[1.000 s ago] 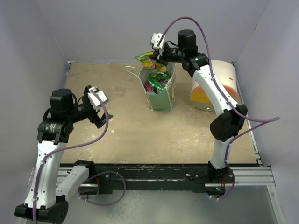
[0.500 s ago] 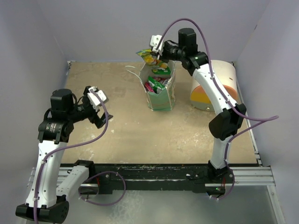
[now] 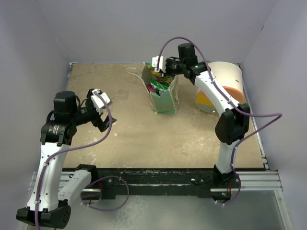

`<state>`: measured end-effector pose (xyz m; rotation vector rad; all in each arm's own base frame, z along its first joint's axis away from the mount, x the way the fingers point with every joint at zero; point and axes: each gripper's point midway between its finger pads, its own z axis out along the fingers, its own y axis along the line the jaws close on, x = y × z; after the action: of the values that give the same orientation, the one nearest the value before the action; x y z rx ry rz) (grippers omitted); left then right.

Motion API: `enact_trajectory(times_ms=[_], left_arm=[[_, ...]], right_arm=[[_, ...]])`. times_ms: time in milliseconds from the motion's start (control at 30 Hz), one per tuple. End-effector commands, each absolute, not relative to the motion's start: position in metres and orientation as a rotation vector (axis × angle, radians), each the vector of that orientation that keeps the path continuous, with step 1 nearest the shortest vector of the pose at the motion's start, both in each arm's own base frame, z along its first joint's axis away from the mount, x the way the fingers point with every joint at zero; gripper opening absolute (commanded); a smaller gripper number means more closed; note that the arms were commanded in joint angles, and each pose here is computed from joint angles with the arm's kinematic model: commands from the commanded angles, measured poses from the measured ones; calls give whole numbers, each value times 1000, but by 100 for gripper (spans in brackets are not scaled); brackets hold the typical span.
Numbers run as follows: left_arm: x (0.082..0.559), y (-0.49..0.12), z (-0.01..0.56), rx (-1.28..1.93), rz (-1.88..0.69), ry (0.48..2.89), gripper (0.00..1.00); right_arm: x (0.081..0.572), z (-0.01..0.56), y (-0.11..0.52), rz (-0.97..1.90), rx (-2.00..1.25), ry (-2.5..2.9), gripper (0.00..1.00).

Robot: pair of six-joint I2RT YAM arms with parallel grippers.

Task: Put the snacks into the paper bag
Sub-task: Place the snack in the paper bag, then reset both arms

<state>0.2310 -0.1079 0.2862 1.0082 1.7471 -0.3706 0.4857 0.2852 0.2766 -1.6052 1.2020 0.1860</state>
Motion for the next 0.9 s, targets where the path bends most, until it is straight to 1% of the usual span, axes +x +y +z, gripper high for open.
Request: enact_trajectory(times_ms=[0, 133, 233, 433, 633, 700, 867], left_arm=[[235, -111, 294, 1013, -377, 1701, 99], [235, -111, 295, 1012, -377, 1702, 99], [234, -111, 295, 1016, -377, 1701, 99], [234, -112, 296, 1021, -382, 1694, 99], [233, -113, 295, 1025, -391, 1694, 99], [233, -113, 294, 1028, -394, 1696, 99], [232, -113, 293, 1028, -393, 1694, 99]], right_arm=[[474, 333, 270, 57, -1560, 1101, 11], [472, 334, 262, 31, -1537, 1135, 17], [472, 337, 253, -13, -1510, 1169, 24], [471, 345, 237, -82, -1473, 1219, 36], [467, 345, 240, -22, -1435, 1270, 42], [469, 342, 242, 16, -1413, 1313, 45], [466, 330, 253, 163, -1376, 1422, 62]])
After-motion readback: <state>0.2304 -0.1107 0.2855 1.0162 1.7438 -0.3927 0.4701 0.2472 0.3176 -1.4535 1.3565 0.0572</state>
